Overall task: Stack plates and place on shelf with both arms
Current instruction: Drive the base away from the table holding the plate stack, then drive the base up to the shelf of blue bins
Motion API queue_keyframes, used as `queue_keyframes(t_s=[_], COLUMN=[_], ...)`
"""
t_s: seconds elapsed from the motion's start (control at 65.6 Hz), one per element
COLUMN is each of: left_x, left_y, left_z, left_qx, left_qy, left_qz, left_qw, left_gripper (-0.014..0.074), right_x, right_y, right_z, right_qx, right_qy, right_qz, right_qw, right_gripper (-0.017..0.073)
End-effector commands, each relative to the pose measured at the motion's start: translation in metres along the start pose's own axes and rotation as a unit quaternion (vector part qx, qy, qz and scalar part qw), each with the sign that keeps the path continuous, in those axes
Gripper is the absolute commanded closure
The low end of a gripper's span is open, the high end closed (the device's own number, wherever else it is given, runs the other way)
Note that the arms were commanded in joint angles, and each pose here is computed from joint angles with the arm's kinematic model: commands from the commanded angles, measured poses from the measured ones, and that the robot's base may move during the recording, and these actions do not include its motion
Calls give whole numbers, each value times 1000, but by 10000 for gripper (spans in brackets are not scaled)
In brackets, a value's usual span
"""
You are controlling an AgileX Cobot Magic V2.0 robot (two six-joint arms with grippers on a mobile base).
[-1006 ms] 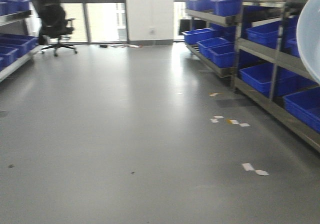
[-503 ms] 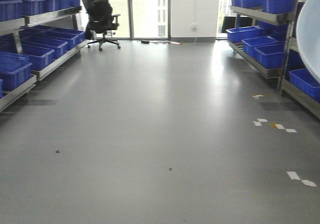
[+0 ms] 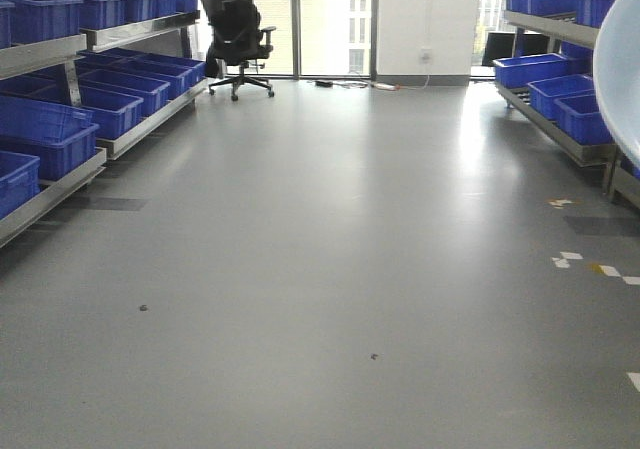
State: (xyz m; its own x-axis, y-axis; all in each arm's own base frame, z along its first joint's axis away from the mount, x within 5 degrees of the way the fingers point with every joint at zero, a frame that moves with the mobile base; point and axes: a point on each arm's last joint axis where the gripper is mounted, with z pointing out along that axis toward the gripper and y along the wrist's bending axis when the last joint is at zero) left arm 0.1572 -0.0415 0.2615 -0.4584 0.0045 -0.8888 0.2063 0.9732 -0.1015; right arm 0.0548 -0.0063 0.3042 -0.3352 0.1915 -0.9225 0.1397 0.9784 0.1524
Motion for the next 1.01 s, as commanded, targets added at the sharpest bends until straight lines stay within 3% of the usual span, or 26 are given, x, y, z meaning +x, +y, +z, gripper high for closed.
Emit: queue_keyframes(t_s=[0.0,0.991], left_x=[-17,-17], left_y=[-1,-1], left_z=[-2,-2], left_qx=[5,5], left_qy=[-54,-54], left_qz=[-6,-6], left_qw=[998,998], left_gripper=[507,507], right_x=[-16,-16], right_y=[3,3], right_z=[-4,-4], right_qx=[-10,-10], right_qy=[-57,-57], right_qz=[-2,-2], right_qw=[998,998], right_gripper=[512,512])
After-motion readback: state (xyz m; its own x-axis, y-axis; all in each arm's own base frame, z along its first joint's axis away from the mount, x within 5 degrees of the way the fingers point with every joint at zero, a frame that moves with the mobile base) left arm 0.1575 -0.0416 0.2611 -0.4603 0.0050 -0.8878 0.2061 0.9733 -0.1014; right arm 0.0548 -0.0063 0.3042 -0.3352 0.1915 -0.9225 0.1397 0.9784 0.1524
